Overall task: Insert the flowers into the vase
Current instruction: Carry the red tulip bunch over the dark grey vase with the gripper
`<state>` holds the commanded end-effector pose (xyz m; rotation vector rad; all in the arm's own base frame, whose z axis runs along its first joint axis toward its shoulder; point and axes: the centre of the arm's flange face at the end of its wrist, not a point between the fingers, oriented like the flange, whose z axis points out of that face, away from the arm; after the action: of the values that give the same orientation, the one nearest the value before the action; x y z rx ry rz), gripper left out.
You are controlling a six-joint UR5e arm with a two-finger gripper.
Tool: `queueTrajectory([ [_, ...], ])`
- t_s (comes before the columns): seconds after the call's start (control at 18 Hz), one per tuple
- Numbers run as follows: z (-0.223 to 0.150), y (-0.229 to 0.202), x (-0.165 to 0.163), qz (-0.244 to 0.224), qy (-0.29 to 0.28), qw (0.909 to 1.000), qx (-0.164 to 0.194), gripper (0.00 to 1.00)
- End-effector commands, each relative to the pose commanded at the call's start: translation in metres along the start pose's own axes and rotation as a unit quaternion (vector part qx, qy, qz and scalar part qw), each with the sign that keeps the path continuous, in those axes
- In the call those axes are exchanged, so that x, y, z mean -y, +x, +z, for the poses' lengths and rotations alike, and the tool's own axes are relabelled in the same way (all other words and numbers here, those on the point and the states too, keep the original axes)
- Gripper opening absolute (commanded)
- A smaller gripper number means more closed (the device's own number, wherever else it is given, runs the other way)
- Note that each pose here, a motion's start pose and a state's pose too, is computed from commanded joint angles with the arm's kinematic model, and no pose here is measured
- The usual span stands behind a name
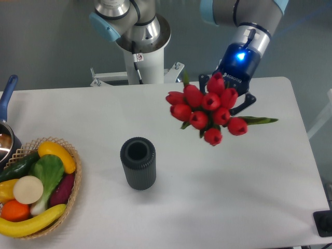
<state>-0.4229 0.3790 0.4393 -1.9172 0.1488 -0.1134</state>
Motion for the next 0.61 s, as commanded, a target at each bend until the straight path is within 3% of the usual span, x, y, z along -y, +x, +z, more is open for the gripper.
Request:
queueTrajectory([
  [0.22, 0.011, 0.014, 0.012, 0.016, 0.064, 0.9969, -0.042, 0.28],
  [0.44, 0.041, 0.041, 0.010, 0.056, 0.119, 0.9868, -0.094, 0.28],
  [0.61, 0.048, 0.052, 0.007, 0.056, 0.148, 0.9809, -0.113, 0.28],
])
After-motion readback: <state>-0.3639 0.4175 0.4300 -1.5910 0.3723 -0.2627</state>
